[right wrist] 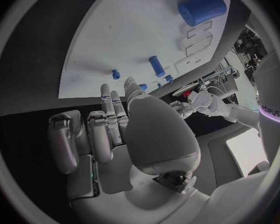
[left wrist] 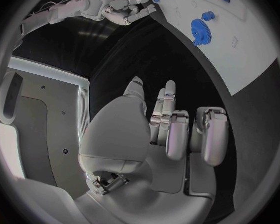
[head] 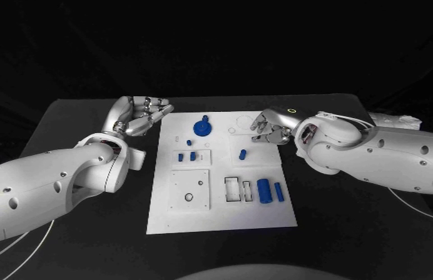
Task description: Assemble the parts on the task board
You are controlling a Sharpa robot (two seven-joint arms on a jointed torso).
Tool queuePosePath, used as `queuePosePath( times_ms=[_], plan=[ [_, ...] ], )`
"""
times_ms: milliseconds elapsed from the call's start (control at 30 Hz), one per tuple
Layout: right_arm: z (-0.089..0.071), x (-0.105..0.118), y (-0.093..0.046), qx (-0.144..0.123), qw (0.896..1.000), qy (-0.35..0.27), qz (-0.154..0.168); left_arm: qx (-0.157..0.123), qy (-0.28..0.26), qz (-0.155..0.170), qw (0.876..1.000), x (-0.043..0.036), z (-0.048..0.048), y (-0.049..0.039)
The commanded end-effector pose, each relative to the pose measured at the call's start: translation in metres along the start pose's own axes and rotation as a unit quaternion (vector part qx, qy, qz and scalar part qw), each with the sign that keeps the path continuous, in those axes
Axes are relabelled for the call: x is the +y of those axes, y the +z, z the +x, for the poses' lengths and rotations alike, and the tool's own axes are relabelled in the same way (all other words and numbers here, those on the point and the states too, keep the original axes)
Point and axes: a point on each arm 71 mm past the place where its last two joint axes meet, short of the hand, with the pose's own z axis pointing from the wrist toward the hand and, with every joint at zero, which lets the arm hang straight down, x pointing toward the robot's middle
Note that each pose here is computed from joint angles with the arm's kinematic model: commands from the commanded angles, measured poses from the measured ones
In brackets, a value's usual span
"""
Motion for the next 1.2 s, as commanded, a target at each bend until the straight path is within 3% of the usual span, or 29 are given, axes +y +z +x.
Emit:
queuePosePath(
  times_ms=[33, 1200],
  plan=[
    [0.0041, -0.0018, 0.0011, 0.025, 0.999, -0.032, 0.018, 0.003, -0.004, 0.003, 1.000, -0.0010, 0.0013, 0.0002],
    [0.0107, 0.0041, 0.0099, 0.055, 0.996, -0.066, 0.033, 0.010, -0.008, 0.005, 1.000, -0.0019, 0.0069, 0.0020]
  ],
)
